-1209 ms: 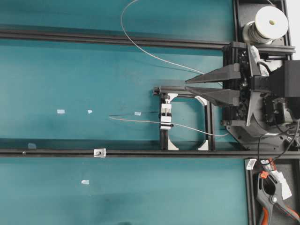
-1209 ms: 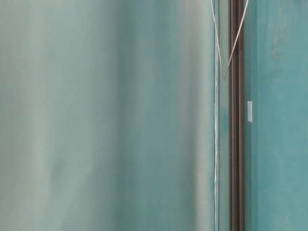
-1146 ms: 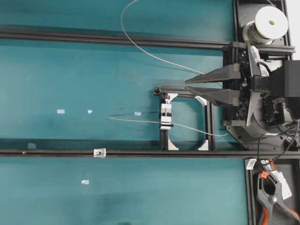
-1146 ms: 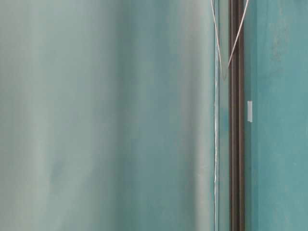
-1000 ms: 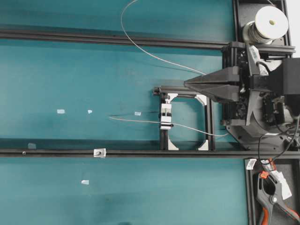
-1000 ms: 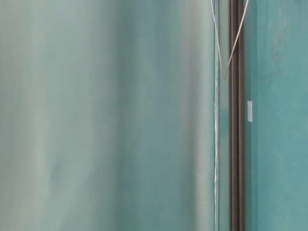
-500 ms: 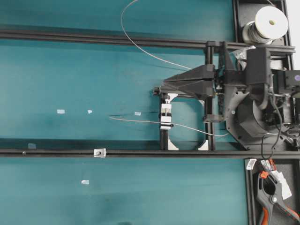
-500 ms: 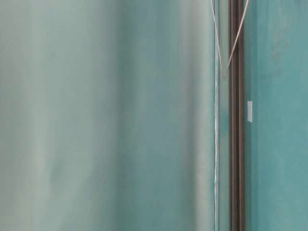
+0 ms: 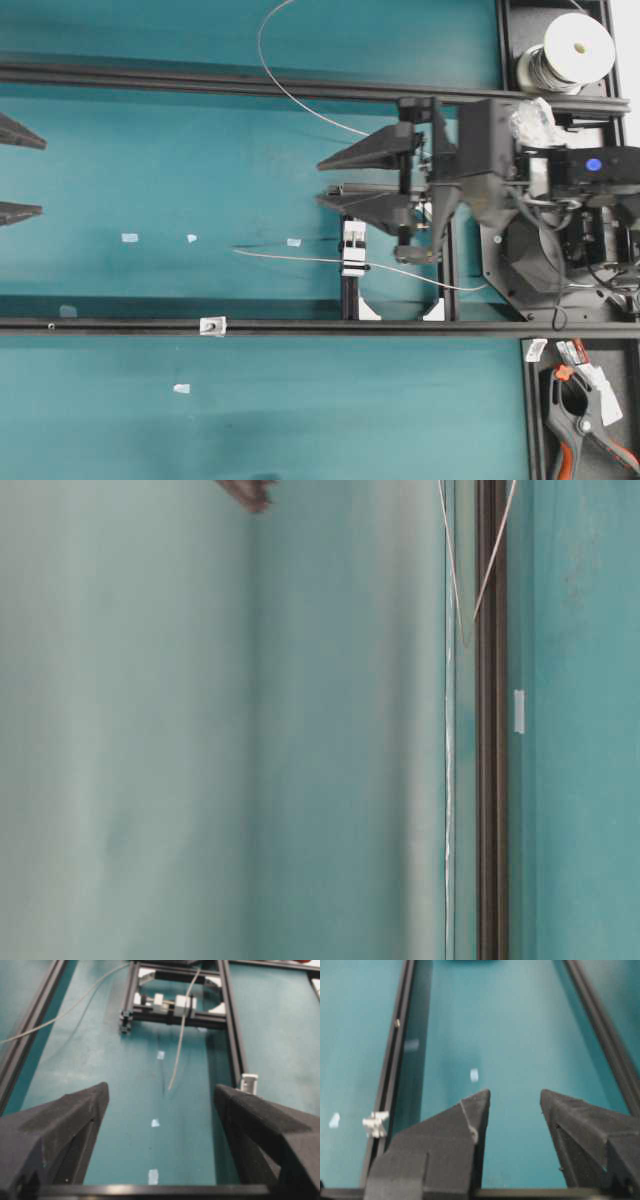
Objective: Insert the wire through the hole in the metal fitting.
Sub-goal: 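Move the right gripper left toward the thin white wire end, then lower the right gripper and close it on the white wire tip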
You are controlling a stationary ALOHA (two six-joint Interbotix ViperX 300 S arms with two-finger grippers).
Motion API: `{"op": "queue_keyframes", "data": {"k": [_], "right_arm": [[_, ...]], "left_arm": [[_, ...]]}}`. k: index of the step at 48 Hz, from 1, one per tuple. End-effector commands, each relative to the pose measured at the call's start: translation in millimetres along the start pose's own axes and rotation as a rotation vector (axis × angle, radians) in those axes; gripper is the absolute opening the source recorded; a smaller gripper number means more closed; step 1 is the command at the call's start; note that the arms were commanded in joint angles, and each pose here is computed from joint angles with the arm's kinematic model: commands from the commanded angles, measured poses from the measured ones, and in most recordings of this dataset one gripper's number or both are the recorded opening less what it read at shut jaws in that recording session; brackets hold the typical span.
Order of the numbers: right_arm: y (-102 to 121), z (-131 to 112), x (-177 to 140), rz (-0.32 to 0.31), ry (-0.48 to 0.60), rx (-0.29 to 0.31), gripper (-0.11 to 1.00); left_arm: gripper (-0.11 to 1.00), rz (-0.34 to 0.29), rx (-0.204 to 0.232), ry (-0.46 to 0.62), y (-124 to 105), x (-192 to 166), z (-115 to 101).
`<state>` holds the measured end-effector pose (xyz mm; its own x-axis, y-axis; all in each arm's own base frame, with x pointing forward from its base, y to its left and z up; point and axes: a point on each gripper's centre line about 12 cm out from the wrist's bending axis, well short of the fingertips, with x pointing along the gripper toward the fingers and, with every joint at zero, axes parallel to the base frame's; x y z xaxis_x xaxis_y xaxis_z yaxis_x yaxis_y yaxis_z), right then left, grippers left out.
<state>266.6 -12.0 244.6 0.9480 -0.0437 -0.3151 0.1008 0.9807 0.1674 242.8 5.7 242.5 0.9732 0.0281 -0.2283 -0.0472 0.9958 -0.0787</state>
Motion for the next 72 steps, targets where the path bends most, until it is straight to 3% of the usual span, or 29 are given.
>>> {"op": "queue_keyframes", "data": {"k": [1,10,28,44,72], "right_arm": [[-0.3,2.8,10.3,-0.006,0.018,-0.001,0.55],[-4.4,-19.6,31.0,-0.022,0.107,0.003,0.55],[-0.2,-44.8,58.4,-0.020,0.213,0.028,0.55],[12.1,-63.6,67.7,-0.008,0.284,0.139,0.55],[11.5,-99.0,95.9,-0.013,0.337,0.139,0.55]], "left_arm": [[0.81,0.003,-0.002,-0.014,1.1,3.1,-2.1],[0.81,0.003,0.002,0.014,1.9,11.6,-32.2],[0.81,0.006,0.011,0.094,2.8,34.2,-67.4],[0.81,-0.024,0.033,0.068,-4.0,33.7,-79.6],[0.81,-0.020,0.030,0.097,-2.5,45.1,-105.2]]}}
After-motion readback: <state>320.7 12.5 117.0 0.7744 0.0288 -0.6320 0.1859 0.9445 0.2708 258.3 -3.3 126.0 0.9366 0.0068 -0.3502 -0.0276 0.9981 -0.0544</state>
